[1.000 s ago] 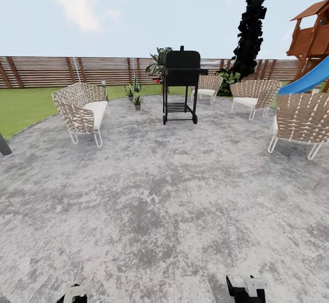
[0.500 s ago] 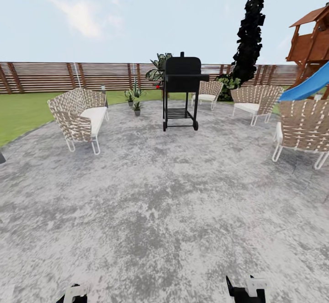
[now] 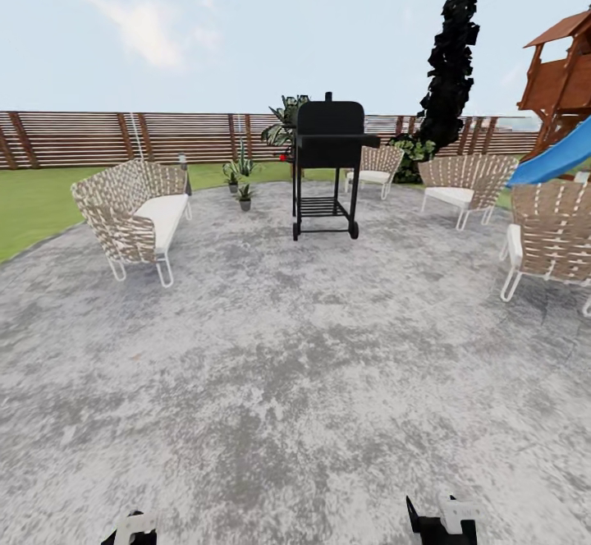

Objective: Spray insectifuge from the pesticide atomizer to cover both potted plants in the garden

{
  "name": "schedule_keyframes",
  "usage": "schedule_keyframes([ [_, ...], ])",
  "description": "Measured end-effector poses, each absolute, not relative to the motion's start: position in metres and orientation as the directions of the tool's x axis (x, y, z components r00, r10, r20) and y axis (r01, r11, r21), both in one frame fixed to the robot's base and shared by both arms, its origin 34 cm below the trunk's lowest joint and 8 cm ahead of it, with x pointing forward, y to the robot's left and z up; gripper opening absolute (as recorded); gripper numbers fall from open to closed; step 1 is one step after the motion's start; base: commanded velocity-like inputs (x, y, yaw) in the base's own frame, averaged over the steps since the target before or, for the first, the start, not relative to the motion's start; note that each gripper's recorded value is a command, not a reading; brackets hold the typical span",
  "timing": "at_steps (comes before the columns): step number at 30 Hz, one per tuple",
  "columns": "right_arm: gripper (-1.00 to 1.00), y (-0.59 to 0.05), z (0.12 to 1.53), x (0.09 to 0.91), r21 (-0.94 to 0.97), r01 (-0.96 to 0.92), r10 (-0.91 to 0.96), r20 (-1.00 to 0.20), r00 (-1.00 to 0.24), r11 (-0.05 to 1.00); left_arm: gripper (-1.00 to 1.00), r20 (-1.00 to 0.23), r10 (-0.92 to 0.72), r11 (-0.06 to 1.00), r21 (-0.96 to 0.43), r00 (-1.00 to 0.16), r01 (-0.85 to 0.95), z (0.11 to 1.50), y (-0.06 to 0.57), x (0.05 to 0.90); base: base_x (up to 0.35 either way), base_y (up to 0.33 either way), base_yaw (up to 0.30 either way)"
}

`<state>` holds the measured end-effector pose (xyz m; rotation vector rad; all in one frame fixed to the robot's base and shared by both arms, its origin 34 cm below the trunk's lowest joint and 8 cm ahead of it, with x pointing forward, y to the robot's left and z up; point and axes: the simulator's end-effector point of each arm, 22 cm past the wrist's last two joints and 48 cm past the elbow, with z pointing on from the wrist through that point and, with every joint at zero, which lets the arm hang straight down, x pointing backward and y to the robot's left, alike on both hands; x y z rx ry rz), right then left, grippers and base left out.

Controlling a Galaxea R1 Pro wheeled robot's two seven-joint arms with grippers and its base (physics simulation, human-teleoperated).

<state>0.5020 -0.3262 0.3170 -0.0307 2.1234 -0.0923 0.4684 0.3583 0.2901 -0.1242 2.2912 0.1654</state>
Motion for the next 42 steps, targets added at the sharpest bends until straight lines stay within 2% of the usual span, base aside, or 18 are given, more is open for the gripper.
schedule_keyframes([
  [35, 1.0, -0.3257, 0.3169, 0.502, -0.078, 0.015, -0.058, -0.848, -0.526, 0.997, -1.0, -0.749, -0.036, 0.987, 0.079, -0.662, -0.143, 0.2901, 0.3582, 0.4684, 0.339, 0.0, 0.0],
  [42, 1.0, -0.3232, 0.3167, 0.5021, -0.074, 0.014, -0.056, -0.848, -0.526, 0.997, -1.0, -0.749, -0.036, 0.987, 0.079, -0.662, -0.143, 0.2901, 0.3583, 0.4684, 0.339, 0.0, 0.174],
])
